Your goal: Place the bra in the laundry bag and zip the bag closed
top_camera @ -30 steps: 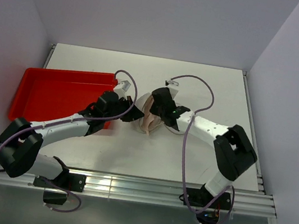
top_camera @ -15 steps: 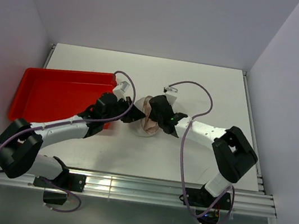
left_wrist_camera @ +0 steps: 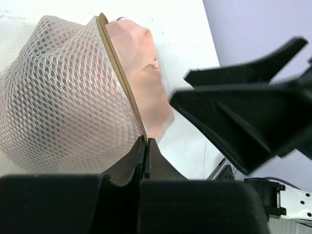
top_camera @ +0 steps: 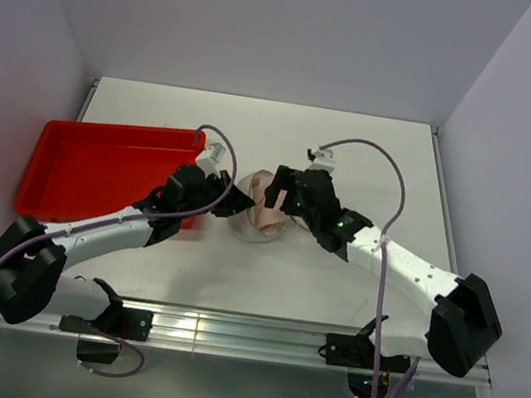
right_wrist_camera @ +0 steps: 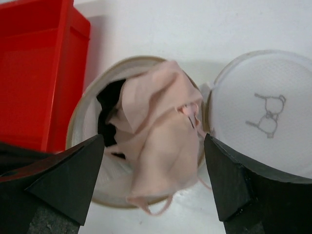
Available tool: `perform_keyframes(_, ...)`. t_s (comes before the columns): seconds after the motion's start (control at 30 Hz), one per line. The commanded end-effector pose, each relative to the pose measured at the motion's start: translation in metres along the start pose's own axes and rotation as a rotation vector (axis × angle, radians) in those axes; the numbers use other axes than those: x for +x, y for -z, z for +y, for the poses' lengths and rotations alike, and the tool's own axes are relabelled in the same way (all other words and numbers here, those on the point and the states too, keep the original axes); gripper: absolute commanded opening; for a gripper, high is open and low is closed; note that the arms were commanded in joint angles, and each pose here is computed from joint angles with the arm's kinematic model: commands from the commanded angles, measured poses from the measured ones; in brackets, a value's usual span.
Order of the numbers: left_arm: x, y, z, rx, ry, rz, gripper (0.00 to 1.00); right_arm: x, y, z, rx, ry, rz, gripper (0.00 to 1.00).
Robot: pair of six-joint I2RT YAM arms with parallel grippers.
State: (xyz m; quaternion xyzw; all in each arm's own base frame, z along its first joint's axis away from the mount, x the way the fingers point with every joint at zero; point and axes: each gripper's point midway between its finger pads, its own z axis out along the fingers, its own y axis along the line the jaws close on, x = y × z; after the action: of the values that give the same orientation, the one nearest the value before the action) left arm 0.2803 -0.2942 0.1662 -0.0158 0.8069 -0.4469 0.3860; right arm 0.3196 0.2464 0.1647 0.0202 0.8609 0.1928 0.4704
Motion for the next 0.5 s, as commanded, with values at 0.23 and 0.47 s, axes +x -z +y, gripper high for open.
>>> perform_keyframes(0.23, -0.018, 0.005, -0.018, 0.039, -0.054, -0.06, 0.0, 0.021, 0.035, -0.077, 0.1, -0.244, -0.095, 0.65)
perform_keyframes(0.47, -0.016, 0.005, -0.015, 0.038, -0.052, -0.057, 0.0, 0.048, 0.02, -0.119, 0.14, -0.487, -0.096, 0.82)
